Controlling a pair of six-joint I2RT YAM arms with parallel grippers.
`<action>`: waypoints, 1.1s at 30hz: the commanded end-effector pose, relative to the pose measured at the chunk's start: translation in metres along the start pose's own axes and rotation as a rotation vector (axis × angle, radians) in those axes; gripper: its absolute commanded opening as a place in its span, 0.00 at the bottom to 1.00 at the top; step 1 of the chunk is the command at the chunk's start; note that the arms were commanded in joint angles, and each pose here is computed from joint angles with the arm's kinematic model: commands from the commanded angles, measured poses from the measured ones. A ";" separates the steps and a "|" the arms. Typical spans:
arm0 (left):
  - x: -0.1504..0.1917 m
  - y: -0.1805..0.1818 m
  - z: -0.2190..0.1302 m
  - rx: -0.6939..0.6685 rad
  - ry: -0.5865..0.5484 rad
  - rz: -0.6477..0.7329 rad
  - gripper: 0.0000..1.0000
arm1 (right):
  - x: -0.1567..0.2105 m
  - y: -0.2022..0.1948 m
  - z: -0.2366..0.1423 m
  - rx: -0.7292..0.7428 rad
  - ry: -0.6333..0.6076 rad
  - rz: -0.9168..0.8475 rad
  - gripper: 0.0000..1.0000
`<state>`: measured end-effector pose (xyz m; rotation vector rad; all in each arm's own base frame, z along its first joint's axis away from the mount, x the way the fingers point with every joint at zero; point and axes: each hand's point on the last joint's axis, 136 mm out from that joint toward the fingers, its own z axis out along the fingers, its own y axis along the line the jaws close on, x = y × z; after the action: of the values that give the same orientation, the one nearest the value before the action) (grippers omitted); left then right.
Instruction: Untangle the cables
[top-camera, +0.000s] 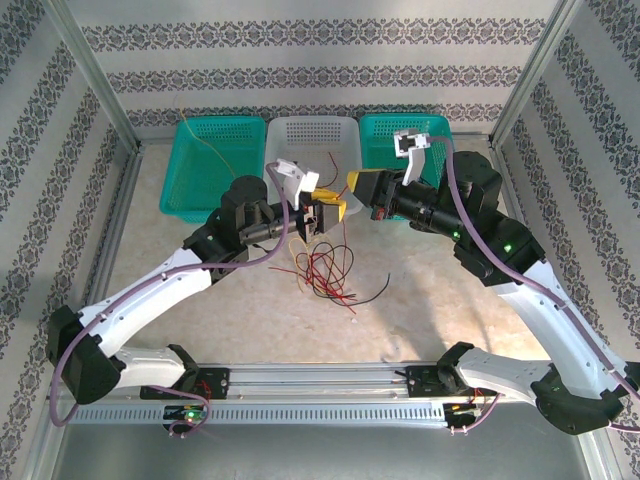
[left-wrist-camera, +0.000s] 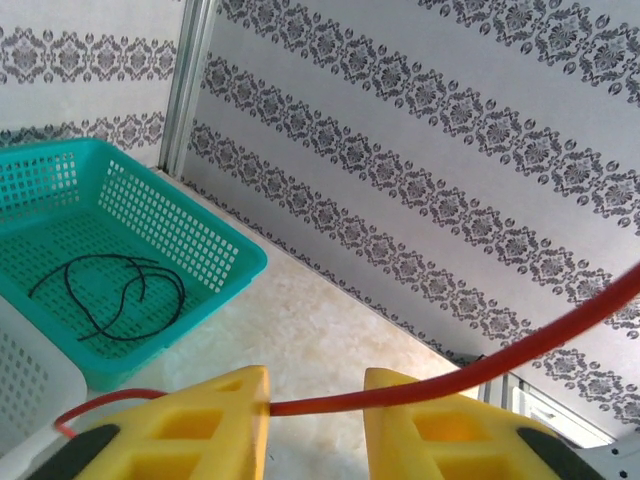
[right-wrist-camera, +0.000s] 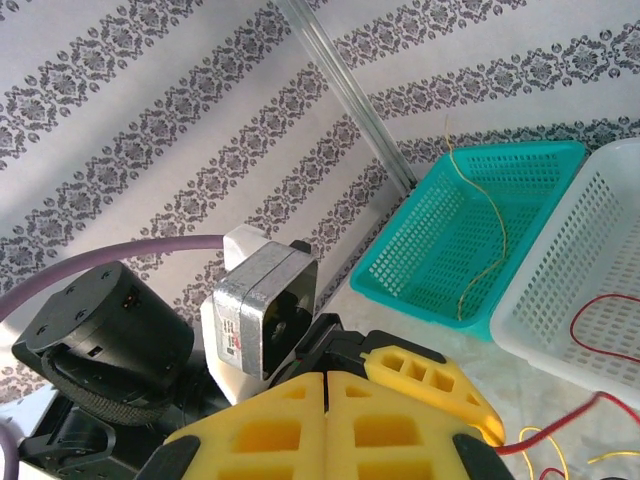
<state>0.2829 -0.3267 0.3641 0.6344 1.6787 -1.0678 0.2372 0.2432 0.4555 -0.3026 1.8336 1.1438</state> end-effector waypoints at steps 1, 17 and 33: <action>-0.028 -0.018 0.002 0.055 -0.069 0.047 0.22 | -0.017 0.023 -0.013 -0.069 -0.053 -0.004 0.00; -0.064 -0.006 -0.007 -0.067 -0.176 0.114 0.00 | -0.020 -0.005 -0.025 0.075 -0.124 -0.001 0.69; -0.138 0.128 0.003 -0.607 -0.168 0.145 0.00 | 0.030 -0.138 -0.058 0.432 -0.170 0.315 0.73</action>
<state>0.4107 -0.2810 0.4616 0.3161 1.6013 -0.5796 0.2784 0.1307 0.3576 0.3116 1.9724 0.8713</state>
